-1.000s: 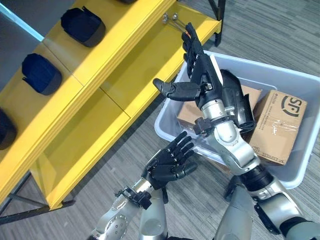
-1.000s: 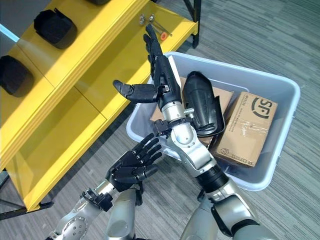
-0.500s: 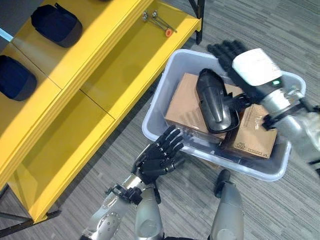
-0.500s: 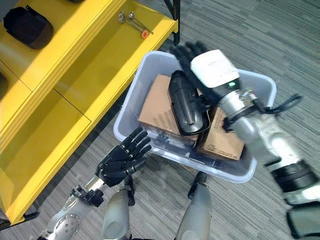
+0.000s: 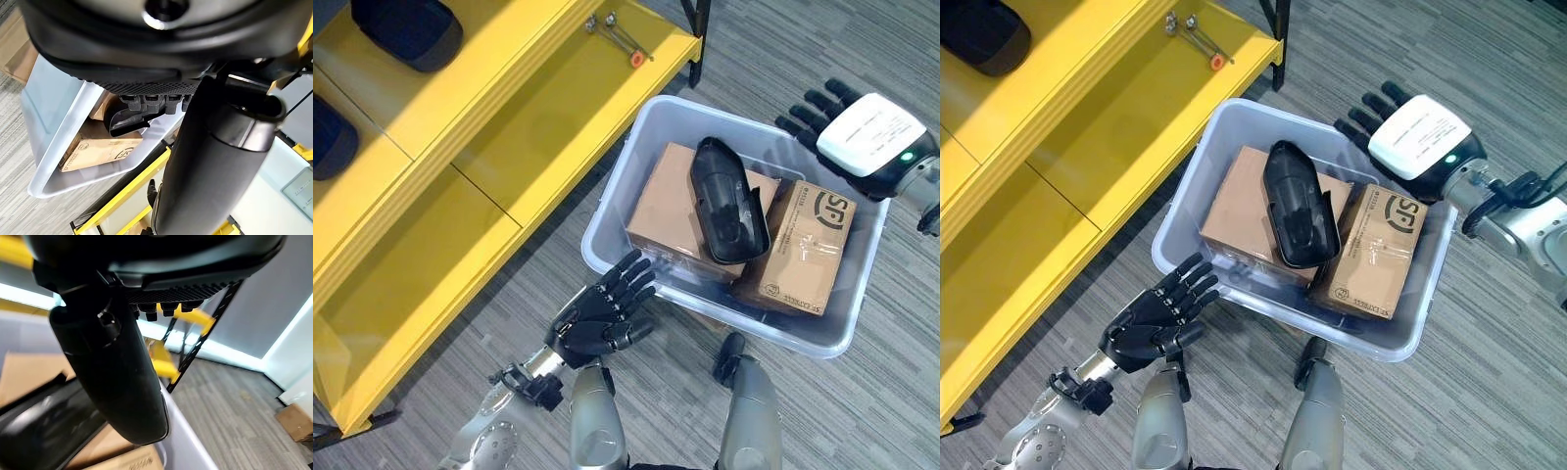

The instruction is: Move parts from the plastic box to the shelf.

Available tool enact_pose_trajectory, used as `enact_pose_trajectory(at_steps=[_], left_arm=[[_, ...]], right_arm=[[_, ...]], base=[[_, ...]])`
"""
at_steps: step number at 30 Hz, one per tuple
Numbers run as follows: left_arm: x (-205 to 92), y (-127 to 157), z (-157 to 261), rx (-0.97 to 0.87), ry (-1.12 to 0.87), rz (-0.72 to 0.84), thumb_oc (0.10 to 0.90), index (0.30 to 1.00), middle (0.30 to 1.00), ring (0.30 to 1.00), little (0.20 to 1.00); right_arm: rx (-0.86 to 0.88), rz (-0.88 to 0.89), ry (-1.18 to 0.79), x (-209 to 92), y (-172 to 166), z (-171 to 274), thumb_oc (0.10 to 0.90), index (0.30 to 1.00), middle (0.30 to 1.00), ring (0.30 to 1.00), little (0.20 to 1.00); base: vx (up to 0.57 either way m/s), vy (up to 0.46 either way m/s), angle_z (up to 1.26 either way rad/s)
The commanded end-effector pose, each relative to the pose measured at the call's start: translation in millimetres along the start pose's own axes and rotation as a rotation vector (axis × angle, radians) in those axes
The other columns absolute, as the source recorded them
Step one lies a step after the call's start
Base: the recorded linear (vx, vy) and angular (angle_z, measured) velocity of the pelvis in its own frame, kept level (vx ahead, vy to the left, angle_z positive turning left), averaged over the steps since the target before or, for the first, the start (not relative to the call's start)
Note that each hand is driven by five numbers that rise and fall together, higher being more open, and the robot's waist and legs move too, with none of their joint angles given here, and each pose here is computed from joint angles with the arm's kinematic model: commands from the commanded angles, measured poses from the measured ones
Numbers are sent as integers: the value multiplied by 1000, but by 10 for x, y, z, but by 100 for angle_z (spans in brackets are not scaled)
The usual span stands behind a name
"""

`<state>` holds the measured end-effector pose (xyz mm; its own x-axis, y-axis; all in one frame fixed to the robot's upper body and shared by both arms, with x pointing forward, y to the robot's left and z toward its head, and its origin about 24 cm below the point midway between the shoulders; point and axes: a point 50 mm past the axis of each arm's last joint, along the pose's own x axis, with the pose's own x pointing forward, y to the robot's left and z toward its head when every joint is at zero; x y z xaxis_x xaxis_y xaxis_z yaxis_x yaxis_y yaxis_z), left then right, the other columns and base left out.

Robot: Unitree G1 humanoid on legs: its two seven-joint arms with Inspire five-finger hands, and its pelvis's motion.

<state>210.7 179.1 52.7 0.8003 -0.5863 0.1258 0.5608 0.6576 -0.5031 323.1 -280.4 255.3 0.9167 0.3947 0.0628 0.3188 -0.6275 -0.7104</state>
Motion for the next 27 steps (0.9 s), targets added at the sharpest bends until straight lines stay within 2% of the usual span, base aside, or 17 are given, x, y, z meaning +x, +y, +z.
enact_pose_trajectory(at_steps=[1,12,16,27], left_arm=[[51,-220,251,61,-78,-173,900,1000,1000,1000,1000],[104,-224,254,73,-42,-193,900,1000,1000,1000,1000],[113,-214,267,82,-34,-196,900,1000,1000,1000,1000],[94,-167,343,92,-39,-202,900,1000,1000,1000,1000]], right_arm=[[-91,-218,99,173,-606,-318,900,1000,1000,1000,1000],[-285,-321,91,399,-621,-237,900,1000,1000,1000,1000],[-312,-296,93,455,-579,-233,900,1000,1000,1000,1000],[-384,-34,-77,524,-322,-62,900,1000,1000,1000,1000]], base=[[-8,-50,9],[-5,-62,4],[-2,-69,11],[-13,-23,3]])
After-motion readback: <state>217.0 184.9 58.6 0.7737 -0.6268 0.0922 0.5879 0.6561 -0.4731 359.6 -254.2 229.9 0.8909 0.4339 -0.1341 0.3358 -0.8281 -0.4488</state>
